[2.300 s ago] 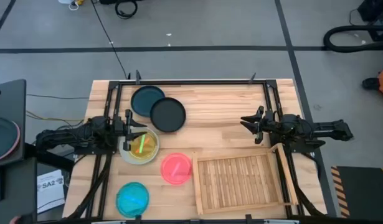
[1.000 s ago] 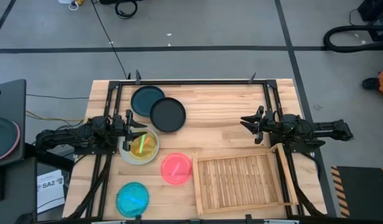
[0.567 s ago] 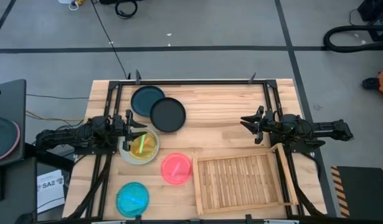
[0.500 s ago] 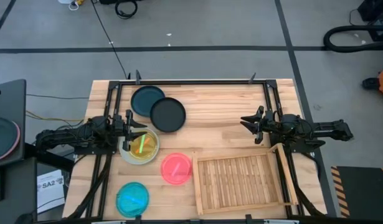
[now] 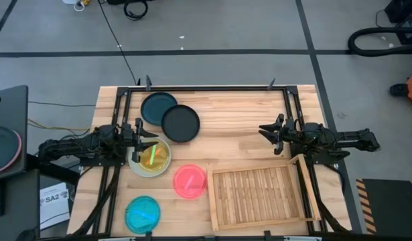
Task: Place and stack plates onto a shelf
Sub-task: Put the black plate on the shelf
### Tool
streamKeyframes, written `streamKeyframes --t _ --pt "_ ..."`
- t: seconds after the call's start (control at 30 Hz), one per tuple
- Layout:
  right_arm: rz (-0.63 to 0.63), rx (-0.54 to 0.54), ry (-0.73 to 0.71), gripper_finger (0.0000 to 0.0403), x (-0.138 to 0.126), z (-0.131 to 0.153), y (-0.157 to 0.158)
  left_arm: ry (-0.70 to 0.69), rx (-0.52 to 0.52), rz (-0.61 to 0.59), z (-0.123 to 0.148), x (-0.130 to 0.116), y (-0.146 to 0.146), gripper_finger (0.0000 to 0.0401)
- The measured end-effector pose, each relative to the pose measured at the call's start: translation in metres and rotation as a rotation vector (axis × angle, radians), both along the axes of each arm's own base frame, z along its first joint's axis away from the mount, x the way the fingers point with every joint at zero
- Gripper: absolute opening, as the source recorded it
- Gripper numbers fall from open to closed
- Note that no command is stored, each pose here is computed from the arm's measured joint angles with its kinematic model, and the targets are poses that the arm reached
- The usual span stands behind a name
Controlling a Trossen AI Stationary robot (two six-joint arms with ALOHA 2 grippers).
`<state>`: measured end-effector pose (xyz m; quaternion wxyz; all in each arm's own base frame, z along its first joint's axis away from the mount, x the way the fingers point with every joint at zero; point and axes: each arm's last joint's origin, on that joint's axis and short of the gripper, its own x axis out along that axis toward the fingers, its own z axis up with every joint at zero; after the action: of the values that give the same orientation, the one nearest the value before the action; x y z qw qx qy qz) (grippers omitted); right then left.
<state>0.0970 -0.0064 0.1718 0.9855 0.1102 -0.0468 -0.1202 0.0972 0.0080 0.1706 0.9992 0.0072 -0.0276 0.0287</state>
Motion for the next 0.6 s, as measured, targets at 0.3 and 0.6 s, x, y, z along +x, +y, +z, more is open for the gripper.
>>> streamKeyframes --t 0.3,0.6 --pt "0.0 0.002 -0.039 0.0134 -0.0003 0.0036 0.0 0.0 0.0 0.0 0.0 0.0 0.0 0.0135" --pt "0.006 0.056 -0.081 0.022 -0.0007 0.0064 0.0 0.0 0.0 0.0 0.0 0.0 0.0 0.0135"
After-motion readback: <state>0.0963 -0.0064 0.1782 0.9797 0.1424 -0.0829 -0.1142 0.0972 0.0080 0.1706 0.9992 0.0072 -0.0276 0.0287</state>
